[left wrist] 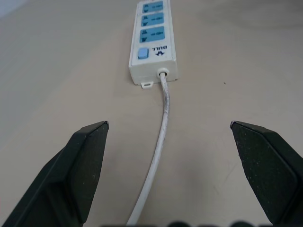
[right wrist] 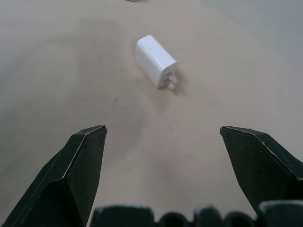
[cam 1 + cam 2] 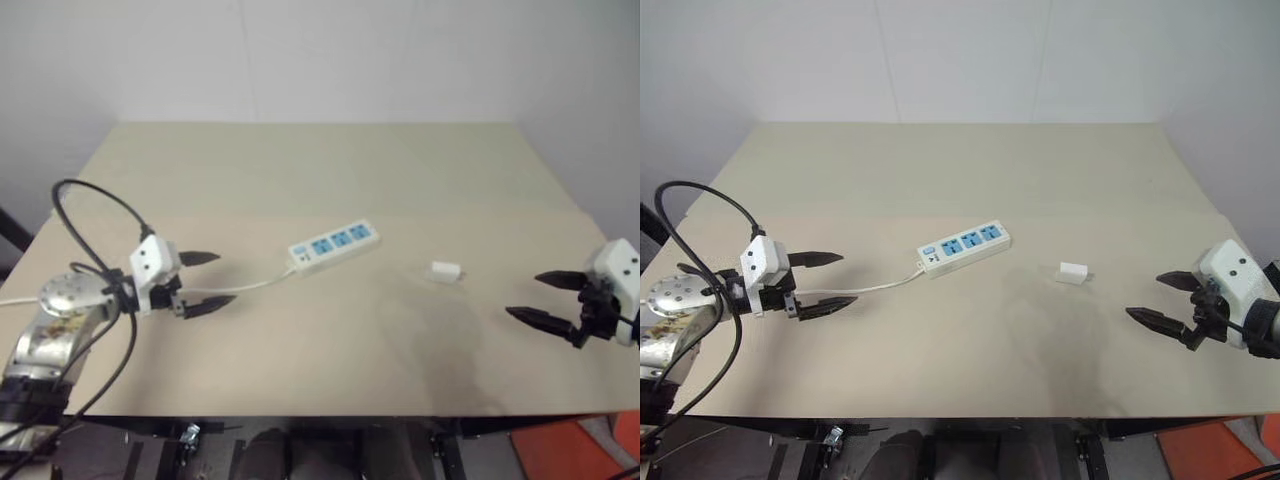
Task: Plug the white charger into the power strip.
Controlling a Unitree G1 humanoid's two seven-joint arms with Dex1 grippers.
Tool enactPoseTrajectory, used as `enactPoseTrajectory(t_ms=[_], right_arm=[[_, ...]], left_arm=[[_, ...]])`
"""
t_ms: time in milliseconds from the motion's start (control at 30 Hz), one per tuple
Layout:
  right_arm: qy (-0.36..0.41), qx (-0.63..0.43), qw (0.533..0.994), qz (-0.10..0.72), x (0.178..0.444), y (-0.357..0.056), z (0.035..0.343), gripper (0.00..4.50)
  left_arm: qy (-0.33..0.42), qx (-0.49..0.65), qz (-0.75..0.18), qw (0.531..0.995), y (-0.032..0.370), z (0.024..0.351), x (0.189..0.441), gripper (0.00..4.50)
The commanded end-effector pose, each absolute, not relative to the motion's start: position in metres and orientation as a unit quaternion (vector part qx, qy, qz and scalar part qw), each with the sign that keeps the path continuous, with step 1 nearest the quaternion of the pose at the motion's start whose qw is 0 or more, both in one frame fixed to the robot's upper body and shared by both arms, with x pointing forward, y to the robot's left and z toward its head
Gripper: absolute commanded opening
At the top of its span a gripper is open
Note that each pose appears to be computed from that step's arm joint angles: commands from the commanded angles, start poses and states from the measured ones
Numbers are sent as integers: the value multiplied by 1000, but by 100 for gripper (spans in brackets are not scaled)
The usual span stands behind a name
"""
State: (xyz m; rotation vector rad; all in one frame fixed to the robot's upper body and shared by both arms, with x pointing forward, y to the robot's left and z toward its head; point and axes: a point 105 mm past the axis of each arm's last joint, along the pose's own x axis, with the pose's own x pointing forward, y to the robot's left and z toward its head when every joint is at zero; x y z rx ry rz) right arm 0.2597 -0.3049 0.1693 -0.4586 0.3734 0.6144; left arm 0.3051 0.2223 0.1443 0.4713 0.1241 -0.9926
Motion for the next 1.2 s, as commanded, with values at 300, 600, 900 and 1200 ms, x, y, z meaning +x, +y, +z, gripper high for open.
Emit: enactPoseTrajectory(t_ms=[300, 600, 900, 1200], right_arm=[[155, -243, 912, 292, 257, -305, 182, 450], [139, -238, 914, 298, 261, -295, 182, 450], [108, -231, 915, 311, 262, -268, 177, 450], [102, -224, 925, 289, 253, -262, 174, 450]], left_arm=[[36, 233, -459, 856, 227, 159, 311, 449], [-10, 143, -476, 868, 207, 152, 340, 449], [-38, 99, -536, 838, 157, 135, 378, 449], [-33, 109, -521, 846, 120, 128, 401, 449]])
